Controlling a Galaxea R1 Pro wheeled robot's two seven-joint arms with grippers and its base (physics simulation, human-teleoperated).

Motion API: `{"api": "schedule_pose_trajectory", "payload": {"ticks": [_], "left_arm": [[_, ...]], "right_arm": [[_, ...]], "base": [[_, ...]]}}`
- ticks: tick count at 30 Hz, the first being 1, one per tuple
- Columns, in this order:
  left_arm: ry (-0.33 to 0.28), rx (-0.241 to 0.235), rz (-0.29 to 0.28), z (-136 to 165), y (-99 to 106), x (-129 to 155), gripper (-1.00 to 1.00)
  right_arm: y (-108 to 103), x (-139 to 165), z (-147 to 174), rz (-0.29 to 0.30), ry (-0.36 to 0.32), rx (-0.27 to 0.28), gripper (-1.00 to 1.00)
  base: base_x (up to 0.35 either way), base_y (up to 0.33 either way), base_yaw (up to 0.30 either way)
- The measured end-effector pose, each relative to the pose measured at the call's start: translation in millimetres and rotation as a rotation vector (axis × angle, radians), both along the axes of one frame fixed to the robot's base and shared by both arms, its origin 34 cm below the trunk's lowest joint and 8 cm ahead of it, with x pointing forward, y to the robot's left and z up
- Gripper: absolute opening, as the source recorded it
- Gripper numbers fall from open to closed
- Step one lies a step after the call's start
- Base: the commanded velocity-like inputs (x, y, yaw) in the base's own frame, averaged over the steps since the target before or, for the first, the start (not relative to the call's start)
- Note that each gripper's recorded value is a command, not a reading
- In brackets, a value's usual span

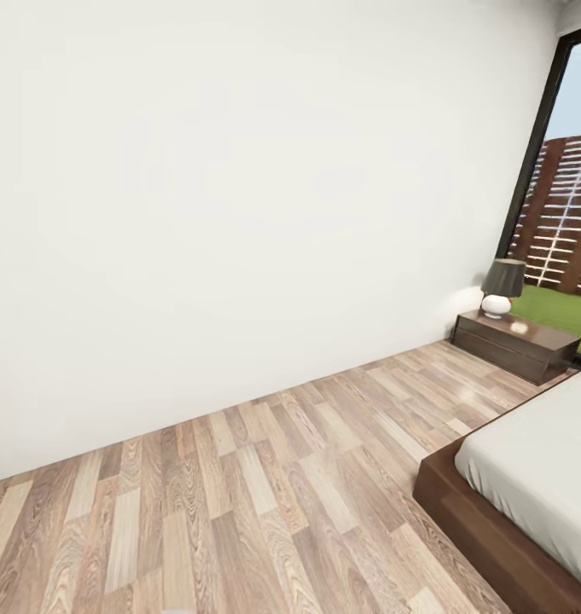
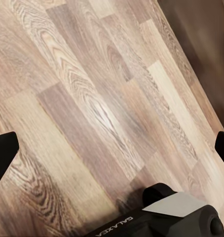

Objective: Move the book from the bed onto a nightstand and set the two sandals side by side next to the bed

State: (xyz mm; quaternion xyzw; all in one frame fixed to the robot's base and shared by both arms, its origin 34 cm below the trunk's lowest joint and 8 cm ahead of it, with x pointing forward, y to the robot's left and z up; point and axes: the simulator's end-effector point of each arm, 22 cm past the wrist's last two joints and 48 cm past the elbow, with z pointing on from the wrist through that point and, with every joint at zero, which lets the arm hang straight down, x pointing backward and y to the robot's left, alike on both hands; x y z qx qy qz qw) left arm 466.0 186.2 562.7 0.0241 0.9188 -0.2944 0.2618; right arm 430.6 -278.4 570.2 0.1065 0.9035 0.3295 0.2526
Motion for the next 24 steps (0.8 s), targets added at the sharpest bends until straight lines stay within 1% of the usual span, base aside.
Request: {"api": "schedule_pose_trajectory", "payload": {"ticks": [24], "left_arm": [[-0.014, 0.0, 0.0, 4.7, -0.1, 3.8, 1.0]], "right_arm": [[0.0, 3.7, 4.2, 0.0, -0.014, 0.0, 1.0]], "base": [[0.0, 0.0, -0.22]]}}
